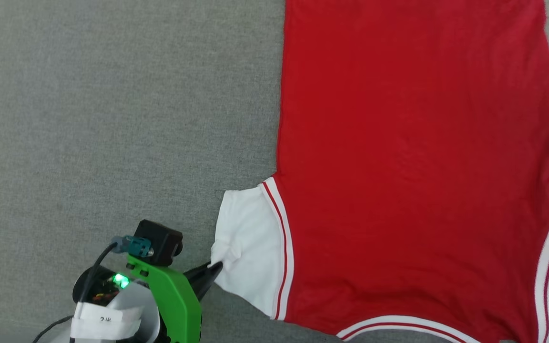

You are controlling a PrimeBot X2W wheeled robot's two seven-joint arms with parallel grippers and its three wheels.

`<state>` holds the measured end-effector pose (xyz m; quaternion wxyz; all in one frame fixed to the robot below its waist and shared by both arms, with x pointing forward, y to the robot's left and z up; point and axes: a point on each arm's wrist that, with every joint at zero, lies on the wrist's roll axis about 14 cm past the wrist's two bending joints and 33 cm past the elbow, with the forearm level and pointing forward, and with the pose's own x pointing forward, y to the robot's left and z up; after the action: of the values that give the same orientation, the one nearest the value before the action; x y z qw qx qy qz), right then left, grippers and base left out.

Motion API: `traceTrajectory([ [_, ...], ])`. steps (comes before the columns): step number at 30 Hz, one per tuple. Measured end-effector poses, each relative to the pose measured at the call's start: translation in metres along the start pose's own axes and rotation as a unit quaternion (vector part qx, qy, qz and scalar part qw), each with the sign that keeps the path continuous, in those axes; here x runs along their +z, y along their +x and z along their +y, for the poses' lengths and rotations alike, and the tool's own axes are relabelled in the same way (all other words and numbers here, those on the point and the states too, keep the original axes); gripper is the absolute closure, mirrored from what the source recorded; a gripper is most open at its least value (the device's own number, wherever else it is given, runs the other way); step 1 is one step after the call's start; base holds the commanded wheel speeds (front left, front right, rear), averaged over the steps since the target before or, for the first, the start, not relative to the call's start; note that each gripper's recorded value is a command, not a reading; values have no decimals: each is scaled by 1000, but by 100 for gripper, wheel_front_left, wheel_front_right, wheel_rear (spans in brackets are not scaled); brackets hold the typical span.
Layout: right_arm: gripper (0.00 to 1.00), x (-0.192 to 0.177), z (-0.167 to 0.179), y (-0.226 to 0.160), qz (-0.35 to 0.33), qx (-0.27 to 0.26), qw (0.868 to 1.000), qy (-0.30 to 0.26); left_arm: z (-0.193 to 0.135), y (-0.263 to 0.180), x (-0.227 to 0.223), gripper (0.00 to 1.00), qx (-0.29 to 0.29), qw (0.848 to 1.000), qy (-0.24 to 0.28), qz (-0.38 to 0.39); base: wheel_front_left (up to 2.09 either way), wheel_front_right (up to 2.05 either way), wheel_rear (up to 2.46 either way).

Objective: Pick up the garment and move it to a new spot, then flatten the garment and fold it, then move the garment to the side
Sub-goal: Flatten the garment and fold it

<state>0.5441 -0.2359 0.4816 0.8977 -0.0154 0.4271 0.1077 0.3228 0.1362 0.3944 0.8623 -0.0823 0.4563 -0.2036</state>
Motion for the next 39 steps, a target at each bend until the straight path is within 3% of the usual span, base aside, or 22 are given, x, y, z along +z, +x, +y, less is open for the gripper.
traceTrajectory([
  [8,0,42,-3,64,48,-21,999,-8,10,17,-5,100,10,1000,-26,8,0,0,0],
  [20,0,29,27,167,119,-6,993,-18,23,27,-14,100,32,997,-72,1,0,0,0],
  [25,0,25,31,181,128,1,992,-18,25,28,-16,100,37,996,-79,0,0,0,0],
  [26,27,24,32,183,130,1,991,-19,25,28,-16,100,37,996,-81,0,0,0,0],
  [27,80,23,32,183,132,2,991,-20,25,29,-16,100,38,996,-82,-1,0,0,0],
  [28,100,22,33,183,135,2,991,-22,25,29,-16,100,38,996,-82,-1,0,0,0],
  [39,100,9,25,168,140,-10,990,-30,24,26,-12,100,38,996,-82,-12,0,0,0],
])
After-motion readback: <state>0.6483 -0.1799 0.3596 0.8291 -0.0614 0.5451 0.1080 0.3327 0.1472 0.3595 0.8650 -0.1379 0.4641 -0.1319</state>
